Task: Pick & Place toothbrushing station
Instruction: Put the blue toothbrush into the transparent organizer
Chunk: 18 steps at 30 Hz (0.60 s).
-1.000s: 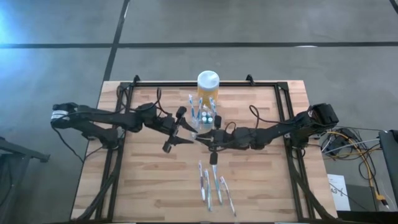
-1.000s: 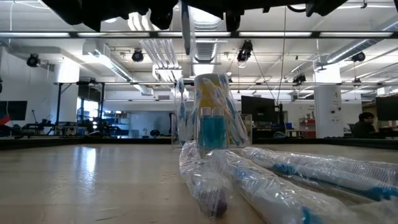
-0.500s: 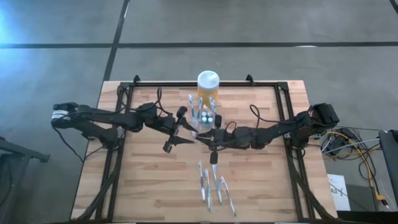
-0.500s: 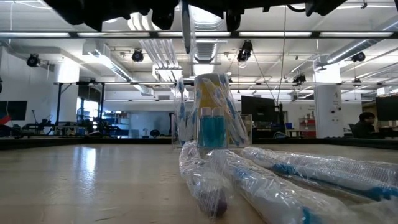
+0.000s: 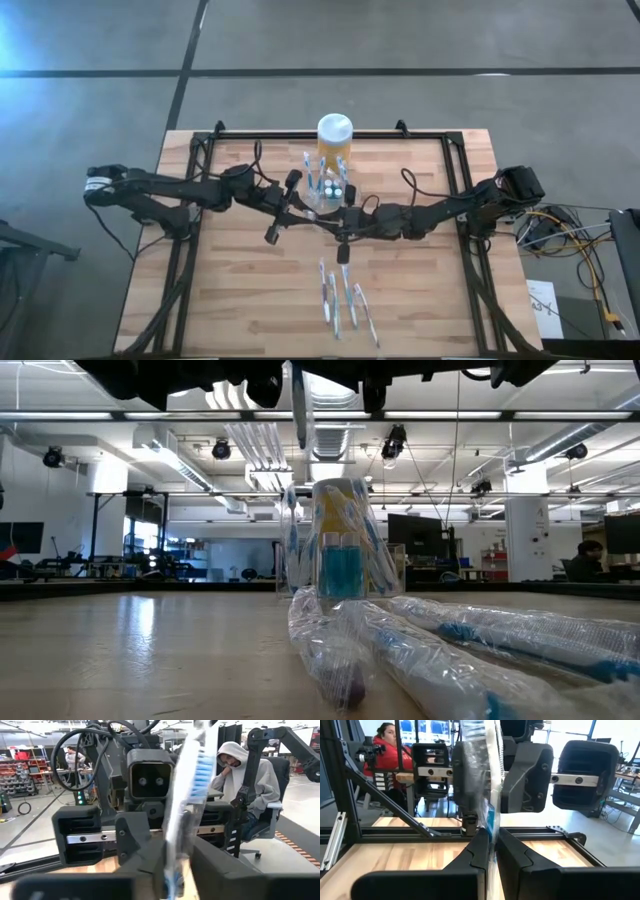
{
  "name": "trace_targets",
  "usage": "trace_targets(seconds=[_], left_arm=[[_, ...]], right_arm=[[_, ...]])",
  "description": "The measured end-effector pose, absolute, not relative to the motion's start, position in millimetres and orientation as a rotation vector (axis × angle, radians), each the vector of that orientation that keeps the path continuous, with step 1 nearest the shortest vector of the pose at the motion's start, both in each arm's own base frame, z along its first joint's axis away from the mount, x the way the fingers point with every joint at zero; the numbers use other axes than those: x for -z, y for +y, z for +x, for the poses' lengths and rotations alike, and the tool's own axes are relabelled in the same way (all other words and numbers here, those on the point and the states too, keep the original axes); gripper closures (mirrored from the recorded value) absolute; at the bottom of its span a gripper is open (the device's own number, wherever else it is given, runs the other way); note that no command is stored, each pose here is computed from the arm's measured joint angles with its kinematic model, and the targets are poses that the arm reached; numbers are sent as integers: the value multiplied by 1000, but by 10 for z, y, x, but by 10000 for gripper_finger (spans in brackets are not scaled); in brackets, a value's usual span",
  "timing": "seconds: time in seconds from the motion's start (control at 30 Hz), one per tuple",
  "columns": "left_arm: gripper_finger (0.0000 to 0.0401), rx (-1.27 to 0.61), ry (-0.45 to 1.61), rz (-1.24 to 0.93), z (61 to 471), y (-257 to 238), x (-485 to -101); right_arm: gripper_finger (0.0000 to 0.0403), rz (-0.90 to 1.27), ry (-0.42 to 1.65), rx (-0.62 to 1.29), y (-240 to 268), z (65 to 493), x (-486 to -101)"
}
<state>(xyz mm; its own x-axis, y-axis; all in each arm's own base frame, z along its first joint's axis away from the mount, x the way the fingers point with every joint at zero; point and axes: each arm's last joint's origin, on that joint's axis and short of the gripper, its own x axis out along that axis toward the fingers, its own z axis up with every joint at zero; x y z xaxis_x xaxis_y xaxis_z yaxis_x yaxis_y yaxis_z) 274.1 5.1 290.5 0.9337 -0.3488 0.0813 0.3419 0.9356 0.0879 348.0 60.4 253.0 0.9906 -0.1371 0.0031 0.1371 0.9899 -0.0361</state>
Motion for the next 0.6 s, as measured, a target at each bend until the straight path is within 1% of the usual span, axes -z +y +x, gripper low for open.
trace_targets(seconds=[0.1,0.13,0.23,0.33,0.6], left_arm=[[374,350,-96,73,2741,52,-2904],[382,350,-96,73,2741,52,-2904],[380,352,-95,76,2741,52,-2903],[381,353,-96,90,2741,51,-2901],[381,351,-70,146,2614,60,-2944]], right_arm=[[387,-38,0,137,603,3480,-2530],[387,-41,0,137,603,3479,-2529],[386,-47,1,137,603,3479,-2529],[371,-45,1,137,603,3479,-2529],[288,-29,-16,151,578,3442,-2604]])
